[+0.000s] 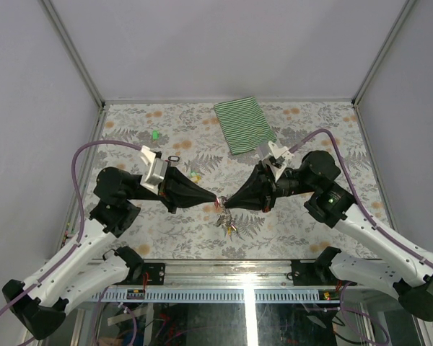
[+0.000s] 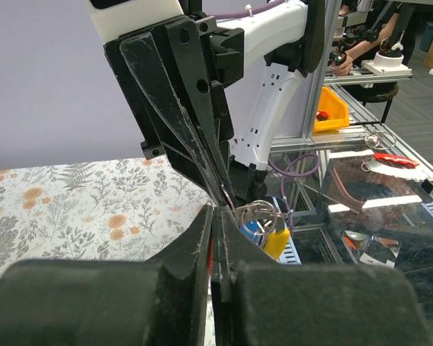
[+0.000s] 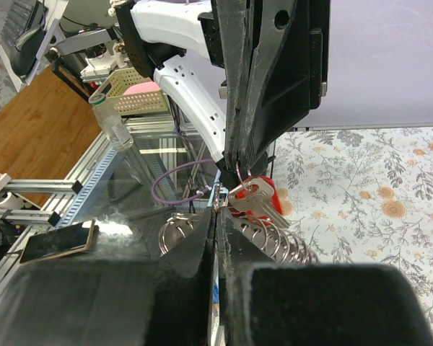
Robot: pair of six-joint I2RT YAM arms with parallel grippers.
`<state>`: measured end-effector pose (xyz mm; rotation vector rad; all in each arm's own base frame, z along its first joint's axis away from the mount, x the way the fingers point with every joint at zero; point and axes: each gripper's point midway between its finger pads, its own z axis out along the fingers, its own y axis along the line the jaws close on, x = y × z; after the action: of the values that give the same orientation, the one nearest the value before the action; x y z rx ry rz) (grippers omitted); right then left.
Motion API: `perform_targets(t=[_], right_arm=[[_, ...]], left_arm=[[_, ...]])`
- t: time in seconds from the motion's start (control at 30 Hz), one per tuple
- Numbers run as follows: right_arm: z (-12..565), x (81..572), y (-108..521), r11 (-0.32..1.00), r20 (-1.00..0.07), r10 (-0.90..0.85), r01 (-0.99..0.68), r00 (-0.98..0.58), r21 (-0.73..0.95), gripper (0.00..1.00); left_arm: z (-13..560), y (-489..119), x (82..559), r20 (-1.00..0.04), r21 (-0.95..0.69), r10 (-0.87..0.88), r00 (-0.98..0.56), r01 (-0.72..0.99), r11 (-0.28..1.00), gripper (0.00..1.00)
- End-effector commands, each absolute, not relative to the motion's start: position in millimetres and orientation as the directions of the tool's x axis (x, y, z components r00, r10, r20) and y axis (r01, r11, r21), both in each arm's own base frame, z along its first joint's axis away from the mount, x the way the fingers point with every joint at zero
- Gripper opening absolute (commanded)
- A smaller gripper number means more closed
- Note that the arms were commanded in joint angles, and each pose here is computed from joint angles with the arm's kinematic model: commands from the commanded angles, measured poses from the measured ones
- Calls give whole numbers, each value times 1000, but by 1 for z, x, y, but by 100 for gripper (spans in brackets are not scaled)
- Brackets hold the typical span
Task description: Put the keys on the keyring
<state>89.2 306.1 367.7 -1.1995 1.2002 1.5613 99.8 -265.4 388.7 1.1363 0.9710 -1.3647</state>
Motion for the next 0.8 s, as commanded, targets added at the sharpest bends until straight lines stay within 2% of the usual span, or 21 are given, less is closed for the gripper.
perform_targets(t=[0.0, 0.77], right_arm=[[393, 91, 305, -215, -979, 99, -964, -180, 156, 0], [391, 97, 310, -205, -976, 74, -961, -206, 187, 0]], left_arm=[[405, -263, 95, -965, 118, -248, 85, 986, -122, 0], [401, -265, 91, -973, 115, -220, 75, 977, -178, 0]])
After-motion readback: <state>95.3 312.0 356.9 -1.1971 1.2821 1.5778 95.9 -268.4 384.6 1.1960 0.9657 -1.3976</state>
